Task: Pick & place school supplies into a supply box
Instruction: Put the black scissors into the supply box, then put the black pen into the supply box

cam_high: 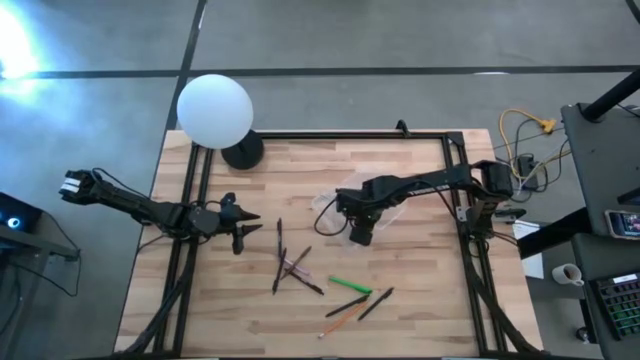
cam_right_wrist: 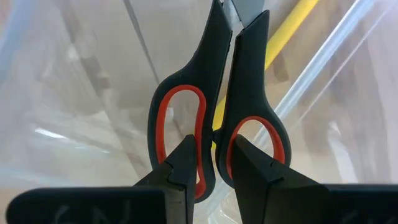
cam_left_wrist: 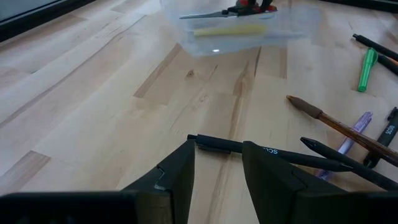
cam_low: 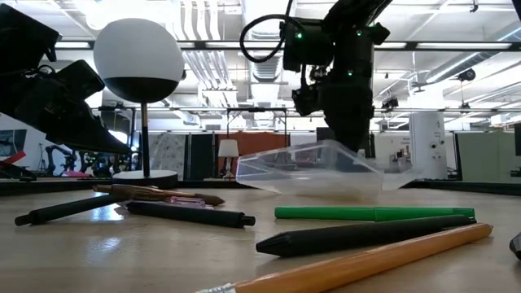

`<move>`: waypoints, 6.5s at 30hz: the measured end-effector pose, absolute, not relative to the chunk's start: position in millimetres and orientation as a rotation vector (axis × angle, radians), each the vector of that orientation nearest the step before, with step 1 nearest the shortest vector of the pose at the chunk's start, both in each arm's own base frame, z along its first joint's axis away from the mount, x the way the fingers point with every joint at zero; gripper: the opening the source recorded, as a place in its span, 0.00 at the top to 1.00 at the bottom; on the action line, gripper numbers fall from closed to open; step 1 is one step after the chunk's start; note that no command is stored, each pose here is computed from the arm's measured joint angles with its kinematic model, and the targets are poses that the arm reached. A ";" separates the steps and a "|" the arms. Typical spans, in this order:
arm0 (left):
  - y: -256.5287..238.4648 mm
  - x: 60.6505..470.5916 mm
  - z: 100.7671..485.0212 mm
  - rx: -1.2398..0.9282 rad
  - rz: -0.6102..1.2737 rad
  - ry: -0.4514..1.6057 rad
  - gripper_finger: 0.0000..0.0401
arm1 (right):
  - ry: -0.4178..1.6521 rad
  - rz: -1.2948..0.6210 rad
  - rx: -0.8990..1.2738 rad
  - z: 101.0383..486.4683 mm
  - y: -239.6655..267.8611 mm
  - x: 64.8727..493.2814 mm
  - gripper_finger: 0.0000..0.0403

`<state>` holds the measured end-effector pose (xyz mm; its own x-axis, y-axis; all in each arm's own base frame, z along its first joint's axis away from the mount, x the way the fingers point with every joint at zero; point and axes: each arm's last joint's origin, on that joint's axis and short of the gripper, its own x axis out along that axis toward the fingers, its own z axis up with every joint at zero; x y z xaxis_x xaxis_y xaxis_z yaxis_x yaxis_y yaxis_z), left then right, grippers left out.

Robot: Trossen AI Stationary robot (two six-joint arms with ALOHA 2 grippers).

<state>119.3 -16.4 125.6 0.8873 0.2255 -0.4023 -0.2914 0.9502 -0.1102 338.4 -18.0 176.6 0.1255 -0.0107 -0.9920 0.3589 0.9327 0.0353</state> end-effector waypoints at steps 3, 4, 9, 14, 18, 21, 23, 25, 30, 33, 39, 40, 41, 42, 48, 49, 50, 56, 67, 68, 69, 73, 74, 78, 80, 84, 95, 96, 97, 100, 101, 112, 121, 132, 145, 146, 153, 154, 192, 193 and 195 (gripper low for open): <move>-16.4 119.3 125.6 -0.170 0.270 0.397 0.70 | 1.443 -0.237 0.243 172.4 -18.0 339.5 0.84; -16.4 119.3 125.6 -0.170 0.270 0.397 0.70 | 1.450 -0.219 0.222 170.6 -18.1 340.0 0.84; -16.4 119.3 125.6 -0.170 0.270 0.397 0.70 | 1.461 -0.148 0.144 168.2 -18.2 340.8 0.84; -16.4 119.3 125.6 -0.170 0.269 0.397 0.70 | 1.469 -0.132 0.095 168.7 -18.6 340.0 0.84; -16.4 119.3 125.5 -0.170 0.270 0.397 0.70 | 1.452 -0.148 0.082 176.8 -19.2 341.4 0.84; -16.4 119.3 125.6 -0.170 0.270 0.397 0.70 | 1.411 -0.165 0.071 188.6 -21.1 344.4 0.84; -16.4 119.3 125.6 -0.170 0.270 0.397 0.70 | 1.398 -0.159 0.064 195.3 -22.5 345.0 0.84; -16.4 119.3 125.5 -0.170 0.270 0.397 0.70 | 1.409 -0.129 0.048 198.1 -22.5 344.2 0.84; -16.4 119.3 125.6 -0.170 0.270 0.397 0.70 | 1.480 -0.081 0.001 195.9 -21.3 337.3 0.84; -16.4 119.3 125.7 -0.170 0.269 0.397 0.70 | 1.539 -0.072 -0.009 192.8 -21.5 330.8 0.84; -16.4 119.3 125.6 -0.170 0.270 0.397 0.70 | 1.543 -0.012 -0.071 193.1 -21.0 330.5 0.84; -16.4 119.3 125.6 -0.170 0.270 0.397 0.70 | 1.536 -0.006 -0.072 193.1 -20.9 331.1 0.84; -16.4 119.3 125.6 -0.170 0.270 0.397 0.70 | 1.529 0.000 -0.072 193.2 -20.8 331.9 0.84; -16.4 119.3 125.6 -0.170 0.270 0.397 0.70 | 1.522 0.010 -0.070 193.2 -20.7 332.4 0.84; -16.4 119.3 125.6 -0.170 0.270 0.397 0.70 | 1.462 0.075 -0.006 193.5 -18.4 337.7 0.84; -16.4 119.3 125.6 -0.170 0.270 0.397 0.70 | 1.451 0.089 0.017 192.8 -17.8 339.1 0.84; -16.4 119.3 125.6 -0.170 0.270 0.397 0.70 | 1.446 0.104 0.041 192.0 -17.2 340.1 0.84; -16.4 119.3 125.6 -0.170 0.270 0.397 0.70 | 1.496 0.152 0.168 172.4 -14.2 345.6 0.83; -16.4 119.3 125.6 -0.170 0.270 0.397 0.70 | 1.480 -0.094 0.212 145.3 -19.9 360.4 0.62; -16.4 119.3 125.6 -0.170 0.269 0.397 0.70 | 1.473 -0.118 0.220 144.6 -20.7 361.3 0.60; -16.4 119.3 125.6 -0.170 0.270 0.397 0.70 | 1.469 -0.133 0.233 144.7 -21.8 361.6 0.58; -16.4 119.3 125.6 -0.170 0.270 0.397 0.70 | 1.463 -0.125 0.266 149.9 -22.6 360.7 0.52; -16.4 119.3 125.6 -0.170 0.269 0.397 0.70 | 1.461 -0.119 0.268 153.5 -22.4 359.9 0.51; -16.4 119.3 125.6 -0.170 0.269 0.397 0.70 | 1.390 -0.089 0.252 178.1 -21.1 356.8 0.47; -16.4 119.3 125.6 -0.170 0.270 0.397 0.70 | 1.360 -0.070 0.233 188.0 -20.5 354.6 0.46; -16.4 119.3 125.6 -0.170 0.270 0.397 0.70 | 1.321 -0.018 0.176 202.8 -18.6 350.0 0.46; -16.4 119.3 125.6 -0.170 0.269 0.397 0.70 | 1.475 0.268 -0.114 207.4 41.6 320.8 0.46; -16.3 119.3 125.6 -0.170 0.270 0.397 0.70 | 1.472 0.283 -0.142 207.8 48.1 317.8 0.46; -16.4 119.3 125.6 -0.170 0.270 0.397 0.70 | 1.471 0.290 -0.168 207.7 53.7 314.7 0.46; -16.4 119.3 125.6 -0.170 0.270 0.397 0.70 | 1.477 0.293 -0.195 204.7 63.6 303.7 0.46; -16.4 119.3 125.6 -0.170 0.270 0.397 0.70 | 1.482 0.287 -0.193 203.6 64.5 299.3 0.46; -16.6 123.0 134.7 -0.744 0.355 0.213 0.70 | 1.269 0.409 -0.261 190.6 105.6 248.4 0.46; -16.4 122.9 134.8 -0.961 0.387 0.171 0.70 | 1.222 0.445 -0.241 162.8 133.5 250.6 0.46; -16.4 122.9 134.7 -0.961 0.387 0.172 0.70 | 1.286 0.379 -0.164 147.8 145.4 264.9 0.46; -16.4 122.9 134.7 -0.962 0.386 0.173 0.70 | 1.291 0.423 -0.198 141.8 163.3 255.9 0.46; -16.4 122.9 134.8 -0.962 0.386 0.172 0.70 | 1.285 0.424 -0.197 139.8 164.1 257.2 0.46; -16.4 122.9 134.8 -0.962 0.386 0.173 0.70 | 1.311 0.392 -0.173 126.4 167.3 261.2 0.48; -16.4 122.9 134.8 -0.962 0.386 0.173 0.70 | 1.318 0.381 -0.164 124.9 167.3 261.2 0.50; -16.3 122.4 133.4 -0.994 0.401 0.181 0.70 | 1.188 0.030 0.157 183.2 148.0 253.2 0.94; -16.3 122.4 133.3 -0.994 0.401 0.182 0.70 | 1.171 0.025 0.179 188.0 146.2 253.0 0.94; -16.3 122.3 133.1 -0.994 0.402 0.182 0.70 | 1.153 0.012 0.213 194.3 142.8 252.7 0.94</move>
<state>122.3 -16.3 133.1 0.9119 0.2452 -0.3291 -0.4091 0.4795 -0.7763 252.7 142.8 194.3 0.4083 0.1189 -0.9051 0.0999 0.9797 0.1738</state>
